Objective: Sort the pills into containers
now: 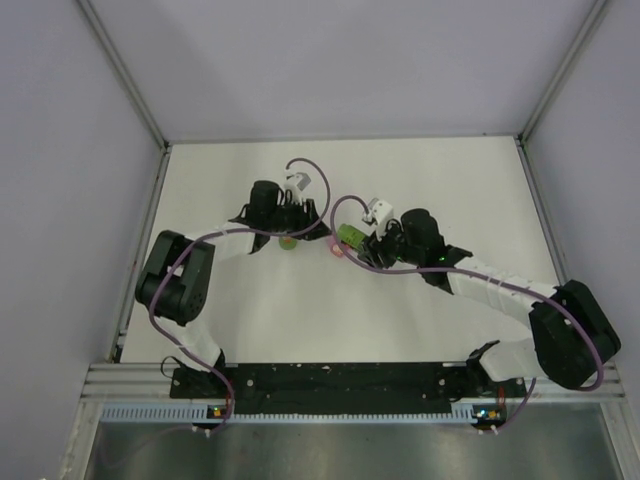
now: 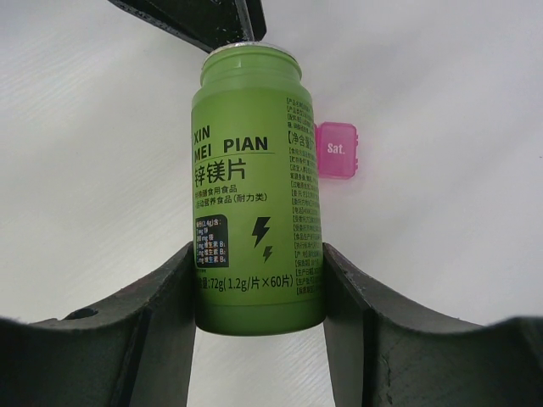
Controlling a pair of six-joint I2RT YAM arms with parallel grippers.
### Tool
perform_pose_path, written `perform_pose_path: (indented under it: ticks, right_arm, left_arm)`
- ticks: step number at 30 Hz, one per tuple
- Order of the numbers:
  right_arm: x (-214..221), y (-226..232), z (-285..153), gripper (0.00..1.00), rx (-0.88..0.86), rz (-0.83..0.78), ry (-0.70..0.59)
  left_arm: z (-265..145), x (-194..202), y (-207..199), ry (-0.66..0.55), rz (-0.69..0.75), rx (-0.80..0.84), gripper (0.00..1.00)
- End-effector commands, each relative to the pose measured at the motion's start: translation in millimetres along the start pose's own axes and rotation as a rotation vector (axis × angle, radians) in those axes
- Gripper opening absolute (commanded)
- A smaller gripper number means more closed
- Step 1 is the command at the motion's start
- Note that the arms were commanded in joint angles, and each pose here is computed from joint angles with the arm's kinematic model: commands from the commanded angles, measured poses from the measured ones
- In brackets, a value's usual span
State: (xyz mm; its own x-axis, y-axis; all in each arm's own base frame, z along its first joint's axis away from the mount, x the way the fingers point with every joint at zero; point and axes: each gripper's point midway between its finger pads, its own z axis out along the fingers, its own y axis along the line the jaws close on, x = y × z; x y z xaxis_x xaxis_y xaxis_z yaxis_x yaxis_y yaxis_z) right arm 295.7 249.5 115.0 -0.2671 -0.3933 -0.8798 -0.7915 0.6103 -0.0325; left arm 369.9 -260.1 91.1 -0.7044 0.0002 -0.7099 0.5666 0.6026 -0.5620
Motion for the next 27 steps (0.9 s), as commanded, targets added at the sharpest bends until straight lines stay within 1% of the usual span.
perform_pose_path:
  ticks: [1, 10, 16, 23, 27]
  right_arm:
    - [-51, -5, -11, 0.00, 0.008, -0.004, -0.145]
    - [-76, -10, -15, 0.00, 0.013, 0.011, -0.190]
    - [-85, -11, -18, 0.00, 0.008, 0.017, -0.206]
    - [-98, -10, -20, 0.00, -0.003, 0.017, -0.229]
    - [-96, -9, -19, 0.00, -0.007, 0.020, -0.227]
  left_arm:
    - [-14, -44, -25, -0.087, 0.100, 0.044, 0.51]
    - [-17, -58, -39, -0.089, 0.085, 0.078, 0.53]
    - [-15, -56, -43, -0.074, 0.062, 0.099, 0.54]
    - [-10, -53, -63, -0.043, 0.032, 0.169, 0.54]
    - [-9, -54, -74, -0.043, -0.004, 0.221, 0.54]
